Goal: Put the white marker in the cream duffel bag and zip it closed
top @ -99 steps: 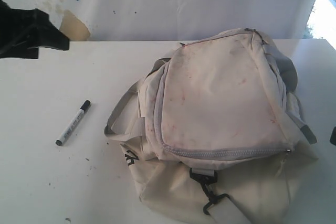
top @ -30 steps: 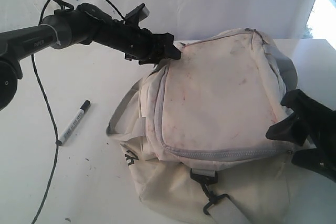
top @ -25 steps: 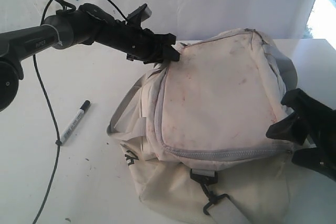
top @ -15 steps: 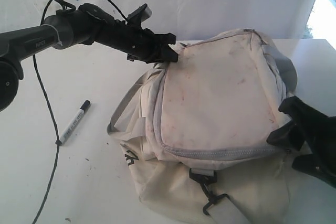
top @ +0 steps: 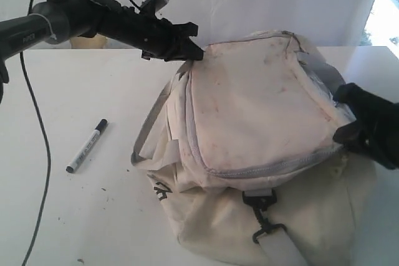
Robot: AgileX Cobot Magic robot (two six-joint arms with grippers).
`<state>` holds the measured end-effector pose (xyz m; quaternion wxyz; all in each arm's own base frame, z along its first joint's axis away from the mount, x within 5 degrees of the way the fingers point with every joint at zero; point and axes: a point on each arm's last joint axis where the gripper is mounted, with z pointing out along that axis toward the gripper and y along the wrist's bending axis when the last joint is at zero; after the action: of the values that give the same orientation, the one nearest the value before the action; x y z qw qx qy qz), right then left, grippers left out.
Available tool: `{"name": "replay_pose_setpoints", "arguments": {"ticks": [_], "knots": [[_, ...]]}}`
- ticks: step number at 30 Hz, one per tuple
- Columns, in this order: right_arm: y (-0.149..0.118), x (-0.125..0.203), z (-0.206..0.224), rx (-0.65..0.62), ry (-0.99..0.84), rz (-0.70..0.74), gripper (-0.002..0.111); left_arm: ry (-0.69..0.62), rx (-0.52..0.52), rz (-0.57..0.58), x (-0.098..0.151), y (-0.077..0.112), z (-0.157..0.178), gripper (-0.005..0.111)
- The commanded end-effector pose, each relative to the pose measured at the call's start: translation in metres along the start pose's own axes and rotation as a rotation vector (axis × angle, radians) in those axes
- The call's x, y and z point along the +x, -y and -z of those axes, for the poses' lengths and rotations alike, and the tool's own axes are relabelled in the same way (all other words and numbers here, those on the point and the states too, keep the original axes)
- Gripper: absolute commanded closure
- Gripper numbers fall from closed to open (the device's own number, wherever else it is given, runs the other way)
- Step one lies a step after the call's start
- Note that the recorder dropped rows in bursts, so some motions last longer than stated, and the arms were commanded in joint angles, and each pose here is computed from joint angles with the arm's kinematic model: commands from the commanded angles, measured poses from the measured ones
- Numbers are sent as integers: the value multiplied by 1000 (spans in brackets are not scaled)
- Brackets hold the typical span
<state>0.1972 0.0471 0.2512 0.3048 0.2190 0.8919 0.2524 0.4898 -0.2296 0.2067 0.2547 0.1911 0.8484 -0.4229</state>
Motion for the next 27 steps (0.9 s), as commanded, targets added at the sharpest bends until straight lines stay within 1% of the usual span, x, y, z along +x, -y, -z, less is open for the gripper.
{"name": "replay_pose_setpoints", "arguments": {"ticks": [1, 3, 5, 9, 11, 15, 18, 23, 25, 27], "knots": [[-8, -31, 13, 87, 79, 98, 108, 5, 17, -16, -16, 17, 34, 107], [-6, -47, 17, 165, 73, 106, 108, -14, -21, 1, -19, 18, 49, 107], [-7, -63, 18, 201, 67, 108, 108, -67, -24, -11, -18, 24, 58, 107], [-6, -85, 8, 238, 56, 122, 108, -164, -29, -49, -12, 33, 68, 107], [-5, -96, 1, 260, 46, 111, 108, -193, -43, -37, -11, 36, 72, 107], [-5, -124, -4, 274, 81, 99, 108, -205, -146, -29, -13, 39, 85, 107], [-7, -143, -9, 277, 106, 95, 108, -185, -161, -17, -18, 48, 95, 107], [-8, -159, -28, 284, 80, 133, 108, -182, -226, 25, -18, 58, 105, 107], [-7, -164, -37, 289, 61, 141, 108, -198, -254, 29, -14, 61, 107, 107], [-3, -166, -47, 301, 32, 168, 108, -216, -254, 36, -9, 64, 107, 107]]}}
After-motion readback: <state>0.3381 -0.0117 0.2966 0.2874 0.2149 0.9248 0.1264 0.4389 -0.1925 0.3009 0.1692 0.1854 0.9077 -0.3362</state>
